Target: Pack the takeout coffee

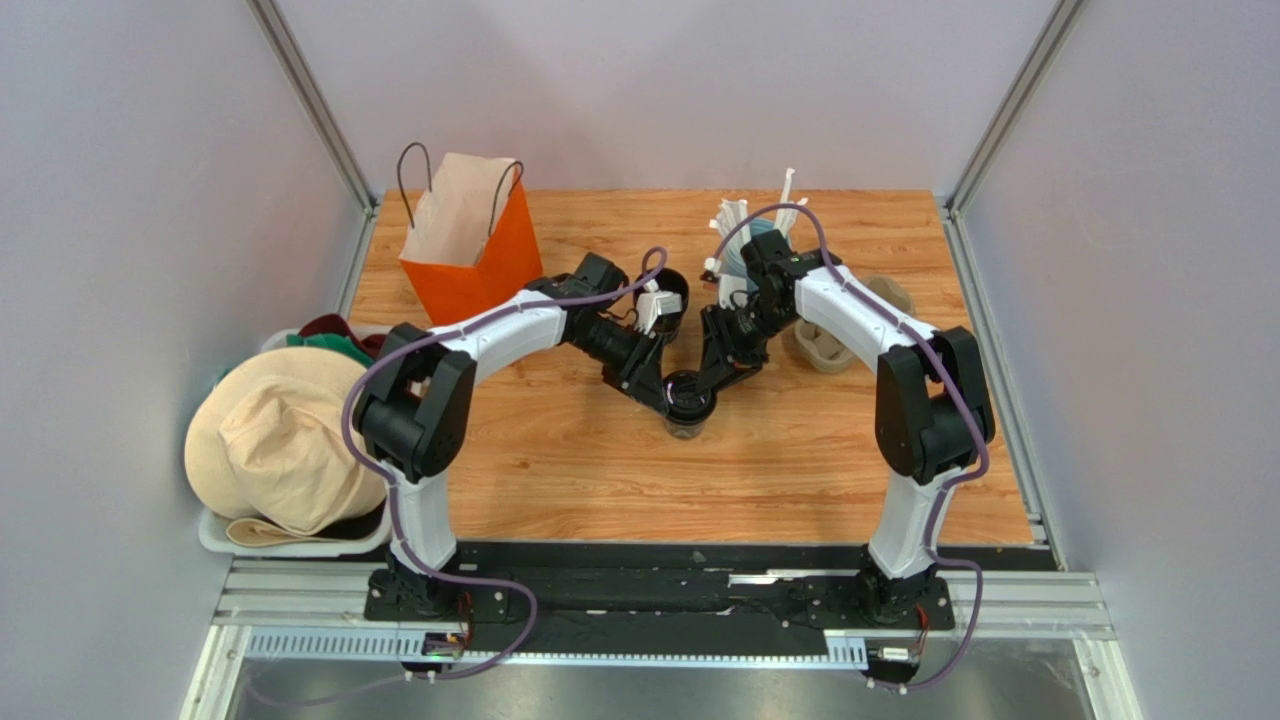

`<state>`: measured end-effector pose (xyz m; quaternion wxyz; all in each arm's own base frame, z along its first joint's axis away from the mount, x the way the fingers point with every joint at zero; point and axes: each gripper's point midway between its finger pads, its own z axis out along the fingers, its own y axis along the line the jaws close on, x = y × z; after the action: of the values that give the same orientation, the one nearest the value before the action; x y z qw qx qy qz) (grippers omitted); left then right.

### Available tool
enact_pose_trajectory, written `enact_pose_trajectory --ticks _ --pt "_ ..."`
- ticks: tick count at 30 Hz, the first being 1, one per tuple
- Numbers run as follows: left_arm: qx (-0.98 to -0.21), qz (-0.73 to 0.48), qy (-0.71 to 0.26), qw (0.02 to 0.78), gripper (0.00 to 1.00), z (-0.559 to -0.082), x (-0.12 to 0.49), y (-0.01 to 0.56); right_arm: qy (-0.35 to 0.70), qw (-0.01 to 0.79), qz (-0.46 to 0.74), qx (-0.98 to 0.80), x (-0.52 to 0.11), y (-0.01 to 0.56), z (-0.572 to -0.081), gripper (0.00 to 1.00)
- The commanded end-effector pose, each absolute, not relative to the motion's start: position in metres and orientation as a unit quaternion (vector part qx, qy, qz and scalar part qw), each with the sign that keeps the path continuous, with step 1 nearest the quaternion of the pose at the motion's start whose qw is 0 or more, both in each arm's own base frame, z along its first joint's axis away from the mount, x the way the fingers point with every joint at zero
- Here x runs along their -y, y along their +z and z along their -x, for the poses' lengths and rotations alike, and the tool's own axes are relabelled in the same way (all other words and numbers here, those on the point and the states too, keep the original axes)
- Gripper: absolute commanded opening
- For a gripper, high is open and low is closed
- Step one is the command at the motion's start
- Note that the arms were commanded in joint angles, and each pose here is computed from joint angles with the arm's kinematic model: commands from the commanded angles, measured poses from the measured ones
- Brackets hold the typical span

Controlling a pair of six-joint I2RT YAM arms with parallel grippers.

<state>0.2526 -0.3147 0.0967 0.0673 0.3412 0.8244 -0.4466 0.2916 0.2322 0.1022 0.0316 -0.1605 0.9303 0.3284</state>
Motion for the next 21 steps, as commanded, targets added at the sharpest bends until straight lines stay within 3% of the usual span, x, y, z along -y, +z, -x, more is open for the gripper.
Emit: enact_pose_trajectory --ticks 1,15,21 --pt "-0.861 -0.365 -0.35 0.058 0.35 -0.26 0.302 0.039 0.252 0.065 0.158 -0.953 -0.217 0.064 -0.319 0.03" --pt "-0.887 -0.364 -0.283 0.004 0.3 -0.257 0.29 -0.009 0.226 0.063 0.163 -0.958 -0.213 0.055 -0.316 0.04" --pt "-0.862 -0.381 -0.329 0.049 0.34 -0.266 0.304 0.031 0.235 0.075 0.171 -0.954 -0.216 0.065 -0.319 0.04"
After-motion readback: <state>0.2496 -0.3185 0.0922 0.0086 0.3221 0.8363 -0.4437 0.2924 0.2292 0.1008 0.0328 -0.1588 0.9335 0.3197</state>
